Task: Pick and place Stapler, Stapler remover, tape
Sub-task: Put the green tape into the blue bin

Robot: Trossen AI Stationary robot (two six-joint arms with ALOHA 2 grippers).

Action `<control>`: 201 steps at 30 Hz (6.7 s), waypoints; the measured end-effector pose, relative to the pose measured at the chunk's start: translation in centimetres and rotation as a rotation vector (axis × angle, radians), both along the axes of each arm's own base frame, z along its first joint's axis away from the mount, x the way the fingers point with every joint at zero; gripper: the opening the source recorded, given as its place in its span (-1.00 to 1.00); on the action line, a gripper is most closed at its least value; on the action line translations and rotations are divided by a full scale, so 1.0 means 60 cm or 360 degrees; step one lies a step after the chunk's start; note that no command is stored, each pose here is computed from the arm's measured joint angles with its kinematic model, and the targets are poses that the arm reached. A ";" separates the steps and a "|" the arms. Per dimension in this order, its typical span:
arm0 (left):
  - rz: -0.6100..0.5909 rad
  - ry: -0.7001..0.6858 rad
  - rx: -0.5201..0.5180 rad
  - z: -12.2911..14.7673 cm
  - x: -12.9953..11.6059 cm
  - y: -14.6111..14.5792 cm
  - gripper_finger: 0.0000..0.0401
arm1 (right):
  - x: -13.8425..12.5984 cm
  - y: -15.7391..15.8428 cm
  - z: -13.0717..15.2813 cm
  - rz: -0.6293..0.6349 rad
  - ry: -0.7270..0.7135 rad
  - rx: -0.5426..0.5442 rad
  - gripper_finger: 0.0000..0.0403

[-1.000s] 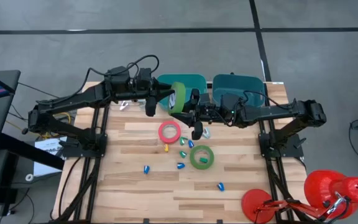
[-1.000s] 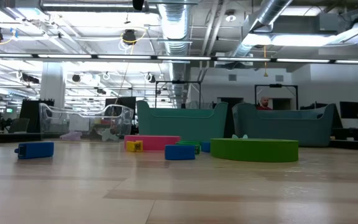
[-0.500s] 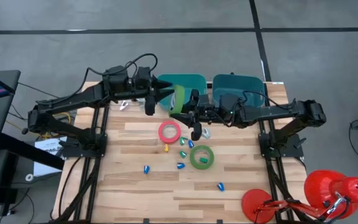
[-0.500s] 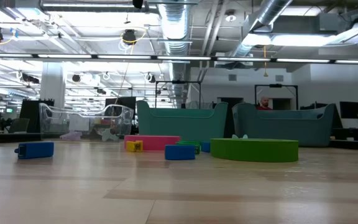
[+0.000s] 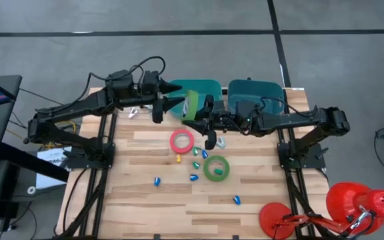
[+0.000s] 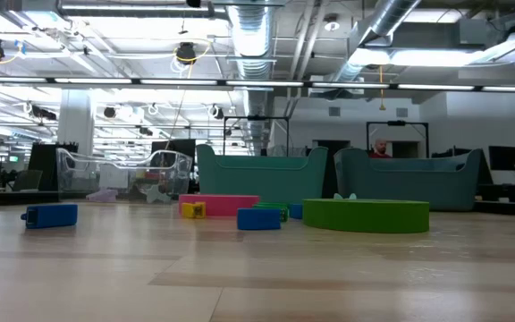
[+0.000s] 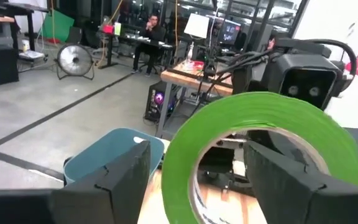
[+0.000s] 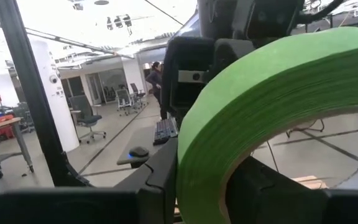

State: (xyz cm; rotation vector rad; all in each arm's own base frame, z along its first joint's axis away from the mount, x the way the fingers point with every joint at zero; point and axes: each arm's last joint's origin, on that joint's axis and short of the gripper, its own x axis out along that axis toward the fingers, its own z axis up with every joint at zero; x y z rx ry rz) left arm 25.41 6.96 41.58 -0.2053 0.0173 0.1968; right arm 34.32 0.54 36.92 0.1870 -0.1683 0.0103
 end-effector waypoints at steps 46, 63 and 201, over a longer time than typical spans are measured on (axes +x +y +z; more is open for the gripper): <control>-0.0032 -0.0085 0.0029 0.023 -0.030 -0.010 -0.74 | -0.163 -0.171 -0.059 -0.0784 0.1383 0.0159 -0.57; -0.0032 -0.0083 0.0029 0.022 -0.030 -0.010 -0.82 | -0.215 -0.248 -0.095 -0.1066 0.1649 0.0365 -0.57; -0.0220 -0.0085 0.0018 0.022 -0.020 -0.057 -0.83 | -0.190 0.004 -0.107 -0.0116 0.1369 0.0184 0.35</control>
